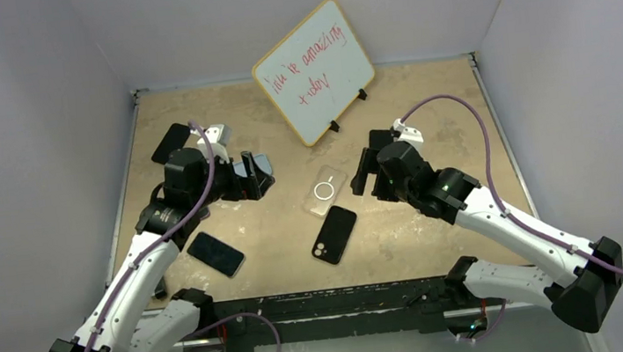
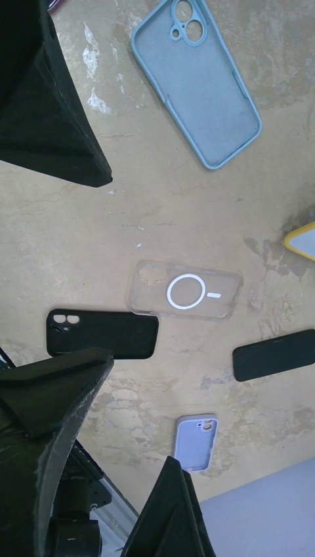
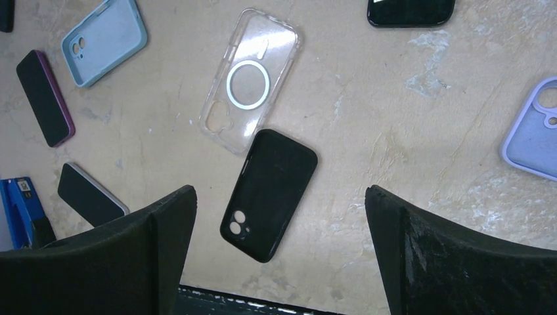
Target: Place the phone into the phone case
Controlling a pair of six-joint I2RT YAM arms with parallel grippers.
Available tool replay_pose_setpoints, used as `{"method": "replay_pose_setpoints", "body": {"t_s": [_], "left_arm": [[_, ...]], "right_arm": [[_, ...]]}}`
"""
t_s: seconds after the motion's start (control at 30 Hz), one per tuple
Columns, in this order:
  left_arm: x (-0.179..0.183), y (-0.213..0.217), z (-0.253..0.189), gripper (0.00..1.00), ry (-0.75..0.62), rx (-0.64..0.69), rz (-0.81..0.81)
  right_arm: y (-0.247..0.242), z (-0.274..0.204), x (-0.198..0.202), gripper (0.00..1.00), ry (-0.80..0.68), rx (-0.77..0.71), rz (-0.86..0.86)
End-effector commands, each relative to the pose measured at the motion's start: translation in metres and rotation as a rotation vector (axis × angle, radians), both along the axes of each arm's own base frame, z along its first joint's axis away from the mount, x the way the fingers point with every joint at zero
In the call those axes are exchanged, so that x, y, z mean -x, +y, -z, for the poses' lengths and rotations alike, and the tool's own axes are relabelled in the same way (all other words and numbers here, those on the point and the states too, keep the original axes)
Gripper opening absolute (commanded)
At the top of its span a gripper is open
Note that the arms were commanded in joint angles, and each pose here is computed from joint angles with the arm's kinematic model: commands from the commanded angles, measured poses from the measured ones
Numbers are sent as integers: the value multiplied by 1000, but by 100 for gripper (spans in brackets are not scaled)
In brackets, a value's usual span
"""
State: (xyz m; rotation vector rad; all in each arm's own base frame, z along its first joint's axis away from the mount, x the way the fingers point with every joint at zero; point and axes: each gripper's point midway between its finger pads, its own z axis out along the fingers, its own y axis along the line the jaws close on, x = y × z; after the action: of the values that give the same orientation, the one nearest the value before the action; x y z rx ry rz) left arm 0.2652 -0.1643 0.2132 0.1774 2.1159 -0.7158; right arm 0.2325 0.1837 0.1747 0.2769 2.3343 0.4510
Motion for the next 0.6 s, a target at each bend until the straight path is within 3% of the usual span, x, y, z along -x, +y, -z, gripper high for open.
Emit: {"method": "replay_pose_setpoints", "body": {"t_s": [0.0,0.2,0.47,0.57], "left_arm": [[-2,3,-3,99,-34,-14,-8],[-4,8,-2,99,-42,-41,-17],[-5,20,22,99,-31,-114,-52],[-4,24,33,99,-16,-137,-61]], "right_arm": [[-7,-15,-6,99,-40,-9,60],[-9,-14,-17,99,-55,24,94],[-28,-21,-44,99,-67,217,213],[-29,-3,-51,99,-50,293,198]]}}
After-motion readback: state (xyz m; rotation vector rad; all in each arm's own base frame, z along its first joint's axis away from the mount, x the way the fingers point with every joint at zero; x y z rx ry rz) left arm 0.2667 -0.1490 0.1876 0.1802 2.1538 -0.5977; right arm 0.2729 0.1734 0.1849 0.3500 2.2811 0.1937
